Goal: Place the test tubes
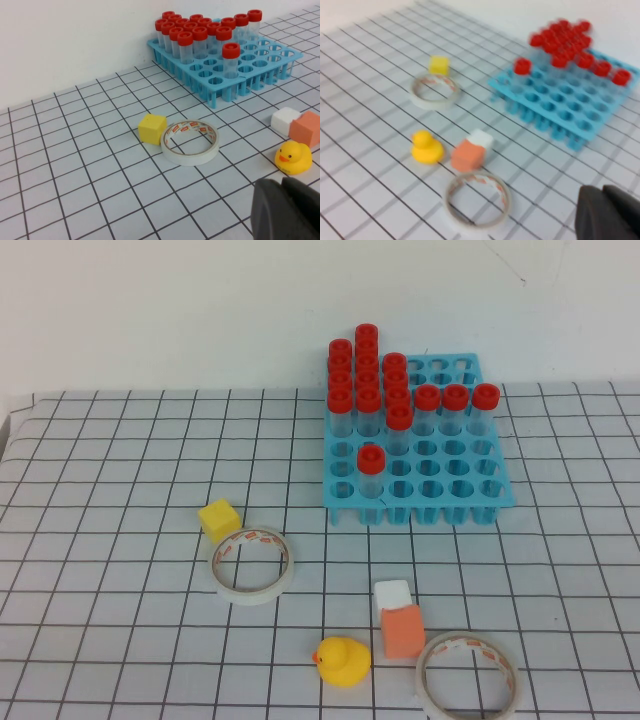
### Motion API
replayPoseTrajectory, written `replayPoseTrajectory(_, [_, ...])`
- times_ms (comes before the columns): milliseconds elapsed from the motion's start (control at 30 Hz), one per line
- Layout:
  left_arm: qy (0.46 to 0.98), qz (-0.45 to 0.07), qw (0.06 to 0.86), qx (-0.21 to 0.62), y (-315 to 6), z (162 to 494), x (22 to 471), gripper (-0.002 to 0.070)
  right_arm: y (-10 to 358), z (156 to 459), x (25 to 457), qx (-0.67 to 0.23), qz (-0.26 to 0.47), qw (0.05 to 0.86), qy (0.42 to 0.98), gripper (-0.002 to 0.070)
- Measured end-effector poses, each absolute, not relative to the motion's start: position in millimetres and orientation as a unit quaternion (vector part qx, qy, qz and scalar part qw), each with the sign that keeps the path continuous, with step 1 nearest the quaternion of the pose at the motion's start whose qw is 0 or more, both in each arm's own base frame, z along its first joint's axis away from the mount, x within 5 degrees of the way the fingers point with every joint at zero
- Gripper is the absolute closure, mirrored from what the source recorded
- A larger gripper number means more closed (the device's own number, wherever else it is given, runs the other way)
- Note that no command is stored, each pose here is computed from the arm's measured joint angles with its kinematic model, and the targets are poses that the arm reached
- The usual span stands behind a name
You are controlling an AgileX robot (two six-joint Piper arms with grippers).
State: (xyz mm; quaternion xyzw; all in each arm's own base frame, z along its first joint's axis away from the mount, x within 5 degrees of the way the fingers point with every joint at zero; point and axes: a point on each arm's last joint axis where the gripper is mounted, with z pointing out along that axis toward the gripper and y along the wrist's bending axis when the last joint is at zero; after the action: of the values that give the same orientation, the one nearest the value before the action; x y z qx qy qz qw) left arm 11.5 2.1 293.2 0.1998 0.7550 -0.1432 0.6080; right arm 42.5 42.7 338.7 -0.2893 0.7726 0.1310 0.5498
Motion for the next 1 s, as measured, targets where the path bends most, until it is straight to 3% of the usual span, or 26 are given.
replayPoseTrajectory(167, [0.755, -0.143, 0.608, 0.200, 2, 293, 12, 0.0676, 36, 324, 31, -0.259, 0.117, 0.560, 0.778, 0.0676])
replayPoseTrajectory(467, [0.755, -0.143, 0.608, 0.200, 2, 293, 12, 0.0676, 25, 259, 38, -0.177, 0.086, 0.656, 0.728, 0.0676])
replayPoseTrajectory(733, [0.755, -0.143, 0.608, 0.200, 2, 293, 12, 0.0676, 13, 222, 51, -0.121, 0.025, 0.723, 0.680, 0.0677])
replayPoseTrajectory(1000, [0.755, -0.143, 0.608, 0.200, 2, 293, 12, 0.0676, 1, 197, 57, -0.021, -0.018, 0.700, 0.714, 0.0678])
